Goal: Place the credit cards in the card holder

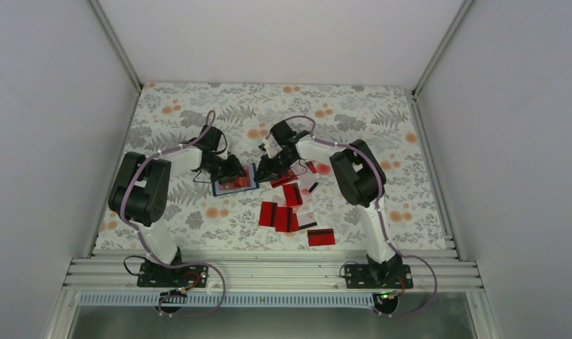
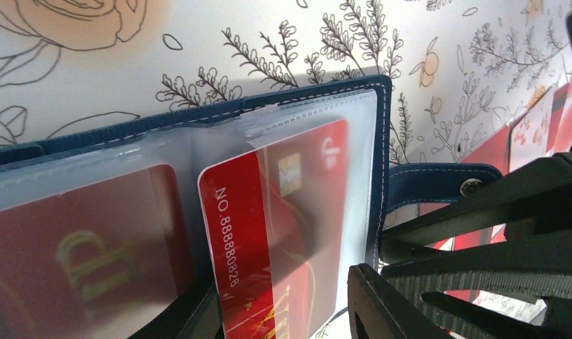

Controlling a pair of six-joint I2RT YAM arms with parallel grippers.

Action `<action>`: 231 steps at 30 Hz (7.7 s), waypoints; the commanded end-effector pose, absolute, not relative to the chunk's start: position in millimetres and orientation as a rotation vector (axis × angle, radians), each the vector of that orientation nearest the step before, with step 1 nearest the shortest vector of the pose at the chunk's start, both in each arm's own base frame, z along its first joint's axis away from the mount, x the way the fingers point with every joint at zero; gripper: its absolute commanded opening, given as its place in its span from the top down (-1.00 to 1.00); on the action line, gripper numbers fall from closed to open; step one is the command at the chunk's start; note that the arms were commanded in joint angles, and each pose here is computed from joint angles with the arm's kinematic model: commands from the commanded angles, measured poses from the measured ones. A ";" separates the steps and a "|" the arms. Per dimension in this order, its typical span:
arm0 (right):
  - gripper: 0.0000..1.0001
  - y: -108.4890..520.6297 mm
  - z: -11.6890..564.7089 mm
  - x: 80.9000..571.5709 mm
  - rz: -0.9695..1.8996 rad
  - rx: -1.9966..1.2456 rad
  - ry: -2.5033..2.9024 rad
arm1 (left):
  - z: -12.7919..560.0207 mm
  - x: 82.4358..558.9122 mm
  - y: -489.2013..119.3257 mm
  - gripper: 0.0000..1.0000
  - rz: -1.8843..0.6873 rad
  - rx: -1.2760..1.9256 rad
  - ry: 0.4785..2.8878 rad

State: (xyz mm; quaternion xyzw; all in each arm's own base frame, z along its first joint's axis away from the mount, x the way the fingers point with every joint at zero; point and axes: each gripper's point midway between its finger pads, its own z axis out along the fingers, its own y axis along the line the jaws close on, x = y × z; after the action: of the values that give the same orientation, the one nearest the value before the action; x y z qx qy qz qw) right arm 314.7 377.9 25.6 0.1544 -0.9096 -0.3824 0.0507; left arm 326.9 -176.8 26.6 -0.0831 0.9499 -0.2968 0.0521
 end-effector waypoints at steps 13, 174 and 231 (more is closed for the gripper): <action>0.67 401.8 40.0 309.3 -1.326 0.484 -2.700 | -6.3 309.8 -177.7 0.22 -0.681 -0.462 3.090; 0.77 373.9 -22.6 298.1 -1.047 0.532 -2.791 | 91.6 328.8 -157.7 -0.28 -1.126 -0.075 2.692; 0.75 291.0 76.2 300.3 -1.185 0.261 -3.022 | 65.6 296.8 -236.8 0.14 -0.686 -0.119 2.967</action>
State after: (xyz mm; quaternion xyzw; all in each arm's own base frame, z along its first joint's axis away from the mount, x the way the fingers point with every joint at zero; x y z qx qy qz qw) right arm 291.6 289.4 66.3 0.0788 -0.9326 -0.3511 -0.0284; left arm 297.5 -234.1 60.2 -0.0188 0.9730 -0.2264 0.0409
